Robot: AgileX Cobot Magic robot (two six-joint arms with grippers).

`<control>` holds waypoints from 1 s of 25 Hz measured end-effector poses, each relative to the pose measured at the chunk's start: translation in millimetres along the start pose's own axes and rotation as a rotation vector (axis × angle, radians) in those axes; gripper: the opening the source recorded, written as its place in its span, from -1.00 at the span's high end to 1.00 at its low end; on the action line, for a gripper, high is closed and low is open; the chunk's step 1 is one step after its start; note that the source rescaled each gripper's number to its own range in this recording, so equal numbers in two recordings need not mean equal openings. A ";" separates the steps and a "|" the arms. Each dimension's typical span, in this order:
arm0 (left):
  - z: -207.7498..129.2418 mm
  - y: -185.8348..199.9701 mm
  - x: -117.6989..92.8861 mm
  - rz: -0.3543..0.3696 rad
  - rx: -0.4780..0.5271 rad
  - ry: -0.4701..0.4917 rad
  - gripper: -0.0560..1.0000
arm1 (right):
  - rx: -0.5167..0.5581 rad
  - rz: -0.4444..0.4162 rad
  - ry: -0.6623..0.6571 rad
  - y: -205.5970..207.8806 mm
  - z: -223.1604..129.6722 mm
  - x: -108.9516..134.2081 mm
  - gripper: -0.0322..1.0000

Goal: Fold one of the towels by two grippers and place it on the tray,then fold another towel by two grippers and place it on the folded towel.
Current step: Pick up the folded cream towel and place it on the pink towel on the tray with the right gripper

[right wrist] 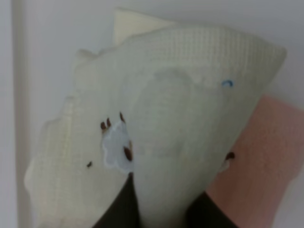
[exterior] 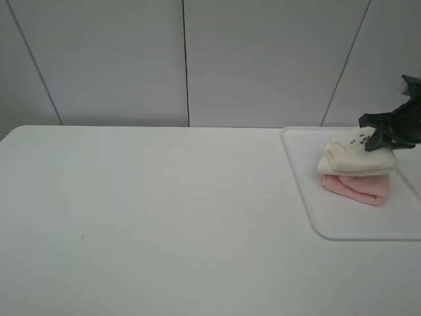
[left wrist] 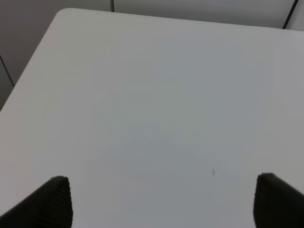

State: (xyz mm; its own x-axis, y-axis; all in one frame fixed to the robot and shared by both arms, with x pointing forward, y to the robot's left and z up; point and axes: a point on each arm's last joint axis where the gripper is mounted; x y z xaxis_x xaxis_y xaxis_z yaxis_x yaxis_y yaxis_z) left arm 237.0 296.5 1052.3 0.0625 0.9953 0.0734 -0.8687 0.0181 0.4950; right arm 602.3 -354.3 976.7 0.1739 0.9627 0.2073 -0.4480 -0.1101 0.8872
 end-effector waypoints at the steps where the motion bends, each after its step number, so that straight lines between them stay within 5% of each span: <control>1: 0.0 0.0 0.0 0.000 0.000 0.000 -0.87 | -0.002 0.002 0.005 0.7 0.2 0.3 0.83; 25: 0.0 0.0 0.0 0.000 0.000 0.000 -0.87 | -0.110 0.049 -0.013 38.2 7.2 10.8 0.83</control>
State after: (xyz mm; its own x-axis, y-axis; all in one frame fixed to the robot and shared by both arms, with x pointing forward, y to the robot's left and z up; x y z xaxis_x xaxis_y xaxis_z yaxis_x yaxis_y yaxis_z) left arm 237.0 296.5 1052.3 0.0625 0.9953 0.0734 -0.8687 0.0181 0.4950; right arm 593.4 -349.9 1015.9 0.1601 0.9535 0.2553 -0.5500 -0.1286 0.8252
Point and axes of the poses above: a point on each arm's last joint axis where the gripper is mounted, y pointing back along that axis away from the gripper, x along the wrist's bending axis when the last joint is at zero, z = x × y, and after that the axes turned 12 degrees about -y, right-handed
